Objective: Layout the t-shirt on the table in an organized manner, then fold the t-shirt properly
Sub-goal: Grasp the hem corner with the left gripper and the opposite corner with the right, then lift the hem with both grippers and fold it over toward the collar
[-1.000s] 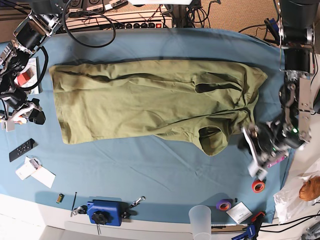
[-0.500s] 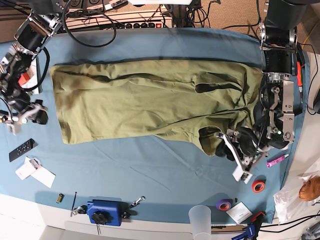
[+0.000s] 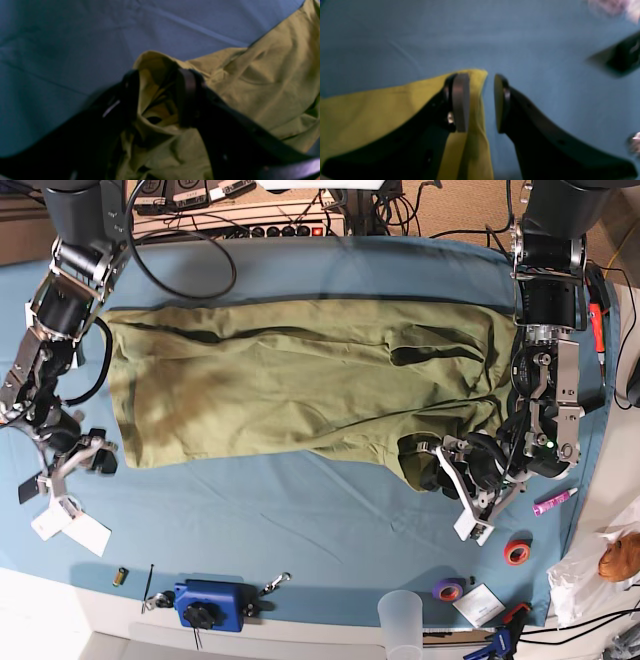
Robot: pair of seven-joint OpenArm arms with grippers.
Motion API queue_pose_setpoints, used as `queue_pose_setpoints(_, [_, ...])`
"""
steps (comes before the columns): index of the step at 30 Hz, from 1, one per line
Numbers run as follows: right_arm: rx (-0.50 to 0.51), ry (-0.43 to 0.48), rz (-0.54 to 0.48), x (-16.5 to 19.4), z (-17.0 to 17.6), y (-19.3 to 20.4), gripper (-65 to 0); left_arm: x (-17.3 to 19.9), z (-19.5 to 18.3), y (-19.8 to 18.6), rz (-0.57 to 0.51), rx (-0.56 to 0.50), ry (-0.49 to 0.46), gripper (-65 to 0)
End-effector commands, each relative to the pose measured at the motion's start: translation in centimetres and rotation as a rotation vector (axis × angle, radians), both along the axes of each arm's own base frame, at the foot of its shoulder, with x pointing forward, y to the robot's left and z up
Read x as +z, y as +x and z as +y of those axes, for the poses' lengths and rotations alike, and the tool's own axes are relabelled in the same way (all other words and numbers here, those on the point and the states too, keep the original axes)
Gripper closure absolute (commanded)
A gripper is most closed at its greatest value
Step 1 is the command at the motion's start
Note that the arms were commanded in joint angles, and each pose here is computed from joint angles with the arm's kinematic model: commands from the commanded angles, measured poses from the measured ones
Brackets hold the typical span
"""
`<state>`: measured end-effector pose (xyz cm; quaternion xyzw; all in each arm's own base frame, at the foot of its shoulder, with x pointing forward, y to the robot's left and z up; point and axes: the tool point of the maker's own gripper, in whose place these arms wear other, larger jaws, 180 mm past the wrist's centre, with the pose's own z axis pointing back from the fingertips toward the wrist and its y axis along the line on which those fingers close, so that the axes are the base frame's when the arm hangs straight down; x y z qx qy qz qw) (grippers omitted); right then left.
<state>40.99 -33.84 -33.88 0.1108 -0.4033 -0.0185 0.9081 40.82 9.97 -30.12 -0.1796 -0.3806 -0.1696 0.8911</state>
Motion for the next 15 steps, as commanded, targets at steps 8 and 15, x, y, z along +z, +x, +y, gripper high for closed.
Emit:
queue_pose_setpoints(8, [-0.029,0.061,-0.018,0.7,-0.5,2.2,-17.9,1.9,0.1,1.0,-0.058,0.001,-0.013,-25.4])
queue_pose_setpoints(15, [-0.046,0.096,0.058,-2.9,-0.2,0.1,-17.9,1.7,0.2,1.0,-0.058,0.004,0.000,-25.4])
